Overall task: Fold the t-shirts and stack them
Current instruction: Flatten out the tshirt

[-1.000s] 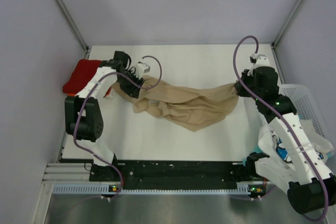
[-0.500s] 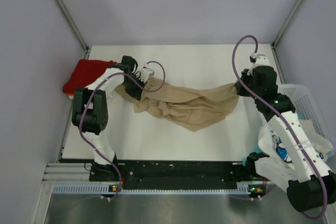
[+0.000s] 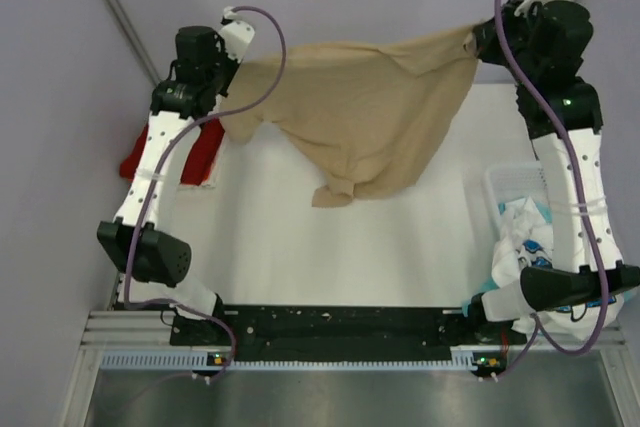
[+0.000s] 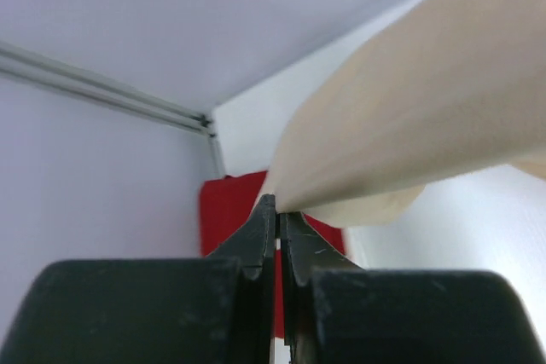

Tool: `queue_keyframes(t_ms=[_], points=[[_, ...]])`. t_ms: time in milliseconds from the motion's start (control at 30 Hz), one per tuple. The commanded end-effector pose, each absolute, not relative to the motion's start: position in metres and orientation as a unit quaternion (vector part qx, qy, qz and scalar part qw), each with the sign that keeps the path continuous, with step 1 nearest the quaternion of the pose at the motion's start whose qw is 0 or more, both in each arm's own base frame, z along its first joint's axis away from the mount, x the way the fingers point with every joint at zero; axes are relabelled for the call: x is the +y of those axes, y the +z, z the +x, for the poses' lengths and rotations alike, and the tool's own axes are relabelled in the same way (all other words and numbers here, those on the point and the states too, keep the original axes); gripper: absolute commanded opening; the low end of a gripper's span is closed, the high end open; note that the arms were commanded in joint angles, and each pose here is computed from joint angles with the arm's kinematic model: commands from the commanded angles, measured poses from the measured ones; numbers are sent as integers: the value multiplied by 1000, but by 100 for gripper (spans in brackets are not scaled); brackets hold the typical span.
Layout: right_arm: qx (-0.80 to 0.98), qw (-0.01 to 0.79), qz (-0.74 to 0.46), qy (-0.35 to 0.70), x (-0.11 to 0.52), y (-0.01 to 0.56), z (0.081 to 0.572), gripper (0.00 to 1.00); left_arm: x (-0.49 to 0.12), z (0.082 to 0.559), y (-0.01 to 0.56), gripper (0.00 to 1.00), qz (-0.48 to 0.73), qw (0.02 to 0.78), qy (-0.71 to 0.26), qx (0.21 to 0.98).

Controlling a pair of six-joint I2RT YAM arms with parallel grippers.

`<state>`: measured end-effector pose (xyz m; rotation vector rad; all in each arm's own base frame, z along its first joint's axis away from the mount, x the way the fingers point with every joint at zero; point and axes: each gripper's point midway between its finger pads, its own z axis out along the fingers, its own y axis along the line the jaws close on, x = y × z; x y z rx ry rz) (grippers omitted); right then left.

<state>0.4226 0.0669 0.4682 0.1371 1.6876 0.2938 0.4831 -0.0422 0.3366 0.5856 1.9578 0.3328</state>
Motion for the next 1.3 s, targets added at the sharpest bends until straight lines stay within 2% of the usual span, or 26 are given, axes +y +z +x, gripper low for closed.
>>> queue_keyframes(t_ms=[0,200,533,667,767,900,1200,1233,1267], points=[[661,739,56,115,47,558,367,0,-11,436,444,0,208,603,211,741],[620,774,33,119,42,583,295,0,-15,372,476,0,231,629,185,719],[522,838,10,159,37,629,165,0,-38,271,476,0,323,611,100,716],[507,846,11,163,36,638,152,0,-40,259,485,0,331,616,93,709],[539,830,16,145,36,623,190,0,-48,269,471,0,344,602,78,716],[610,786,29,101,34,582,276,0,-57,303,427,0,363,562,59,741],[743,668,9,37,54,439,511,0,-61,443,309,0,344,488,87,798],[746,664,11,37,57,432,531,0,-58,460,304,4,332,486,100,802],[754,656,18,33,56,417,549,0,-52,480,295,15,313,479,119,812]])
